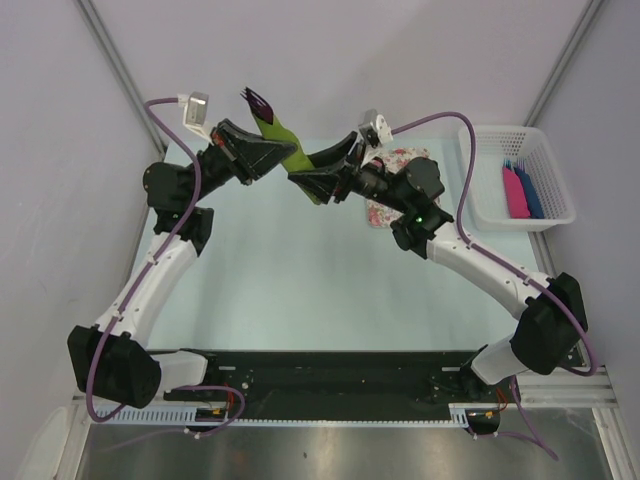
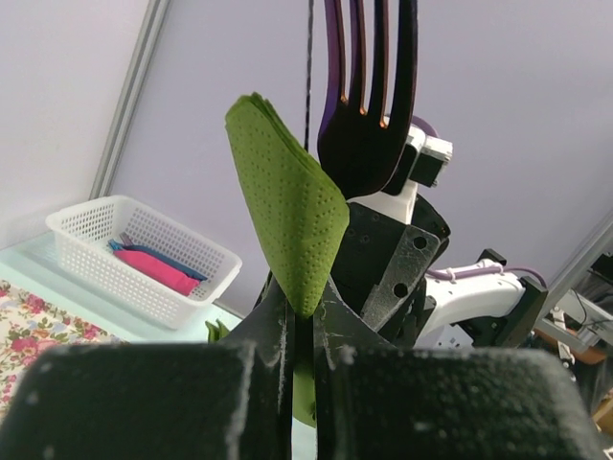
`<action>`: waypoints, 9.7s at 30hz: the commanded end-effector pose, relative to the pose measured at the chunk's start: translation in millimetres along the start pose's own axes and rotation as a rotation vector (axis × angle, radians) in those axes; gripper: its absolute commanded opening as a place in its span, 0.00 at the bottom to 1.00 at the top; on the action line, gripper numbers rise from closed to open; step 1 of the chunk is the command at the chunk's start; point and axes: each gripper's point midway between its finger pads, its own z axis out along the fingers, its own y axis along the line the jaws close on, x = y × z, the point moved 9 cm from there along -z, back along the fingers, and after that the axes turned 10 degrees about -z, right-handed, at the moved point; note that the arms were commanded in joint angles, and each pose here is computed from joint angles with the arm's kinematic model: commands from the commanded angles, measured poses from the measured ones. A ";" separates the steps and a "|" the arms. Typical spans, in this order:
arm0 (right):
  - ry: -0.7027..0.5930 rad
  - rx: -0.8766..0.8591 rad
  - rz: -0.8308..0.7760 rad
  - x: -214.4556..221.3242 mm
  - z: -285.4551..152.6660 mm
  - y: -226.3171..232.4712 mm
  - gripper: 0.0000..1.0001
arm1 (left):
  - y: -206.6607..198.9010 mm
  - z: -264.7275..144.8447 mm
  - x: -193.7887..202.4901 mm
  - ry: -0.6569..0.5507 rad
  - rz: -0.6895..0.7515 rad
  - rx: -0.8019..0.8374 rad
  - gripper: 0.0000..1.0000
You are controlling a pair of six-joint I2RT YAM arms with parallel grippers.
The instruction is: Place the utensils on the paper napkin and roll it up
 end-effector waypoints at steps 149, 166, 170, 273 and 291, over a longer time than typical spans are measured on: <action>0.296 0.093 0.356 -41.6 -66.7 -15.3 0.33 | 16.2 5.0 15.7 0.041 0.030 0.059 0.00; 0.362 0.087 0.407 -18.8 -70.5 -21.6 0.00 | 13.7 9.6 13.8 0.041 0.030 0.071 0.00; 0.371 0.094 0.449 -11.7 -74.6 -22.8 0.00 | 11.6 11.0 11.0 0.023 0.033 0.075 0.00; 0.401 -0.059 0.614 4.9 -58.4 -11.2 0.35 | 17.6 38.5 24.8 0.044 0.033 0.139 0.00; 0.444 -0.091 0.566 12.8 -60.8 -7.1 0.38 | 20.0 38.9 19.9 0.029 0.027 0.124 0.00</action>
